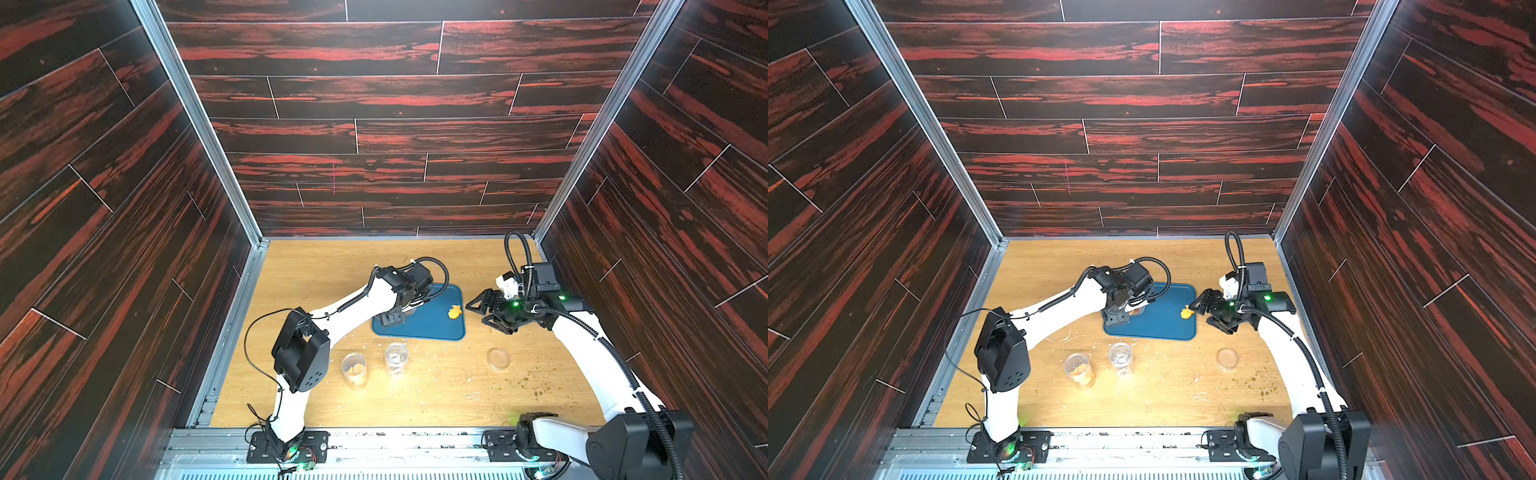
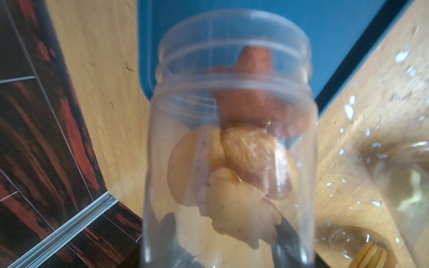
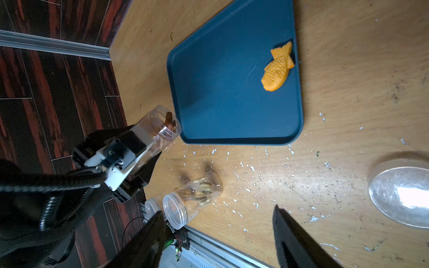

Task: Pour the cookies out of the jar
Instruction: Pour the cookies in the jar onto the tray.

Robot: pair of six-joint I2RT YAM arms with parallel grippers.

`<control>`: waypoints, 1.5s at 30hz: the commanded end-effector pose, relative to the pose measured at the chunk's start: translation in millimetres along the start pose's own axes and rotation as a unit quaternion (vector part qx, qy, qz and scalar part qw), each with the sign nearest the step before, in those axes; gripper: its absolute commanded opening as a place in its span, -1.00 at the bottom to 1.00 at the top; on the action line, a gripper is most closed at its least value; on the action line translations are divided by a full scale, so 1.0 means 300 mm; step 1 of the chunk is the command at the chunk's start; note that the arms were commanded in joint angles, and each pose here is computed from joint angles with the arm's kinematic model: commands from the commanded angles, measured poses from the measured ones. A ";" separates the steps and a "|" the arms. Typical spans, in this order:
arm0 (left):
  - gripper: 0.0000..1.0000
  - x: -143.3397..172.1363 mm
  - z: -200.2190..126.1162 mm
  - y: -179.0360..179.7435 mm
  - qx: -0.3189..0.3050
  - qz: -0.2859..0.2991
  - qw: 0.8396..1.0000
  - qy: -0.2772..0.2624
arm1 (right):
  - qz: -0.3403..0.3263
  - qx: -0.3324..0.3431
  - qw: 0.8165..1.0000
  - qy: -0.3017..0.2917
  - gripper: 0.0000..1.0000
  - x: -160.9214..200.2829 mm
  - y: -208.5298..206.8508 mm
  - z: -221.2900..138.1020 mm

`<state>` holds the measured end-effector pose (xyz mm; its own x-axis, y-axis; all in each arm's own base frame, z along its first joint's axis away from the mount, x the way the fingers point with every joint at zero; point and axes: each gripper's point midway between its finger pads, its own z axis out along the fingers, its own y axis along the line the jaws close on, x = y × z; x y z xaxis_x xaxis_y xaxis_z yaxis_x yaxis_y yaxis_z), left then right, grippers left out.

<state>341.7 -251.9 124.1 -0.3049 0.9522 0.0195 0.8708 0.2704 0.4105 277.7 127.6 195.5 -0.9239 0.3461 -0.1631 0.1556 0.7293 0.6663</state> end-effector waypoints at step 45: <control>-0.83 0.017 -0.071 -0.027 -0.005 0.005 1.000 -0.016 | -0.001 -0.012 1.000 0.005 0.53 0.021 0.008 0.002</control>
<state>329.0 -258.7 122.0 -0.2516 0.9667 0.0464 0.8804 0.2087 0.4258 278.0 130.4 192.1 -0.9248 0.3479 -0.1538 0.1561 0.7158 0.6806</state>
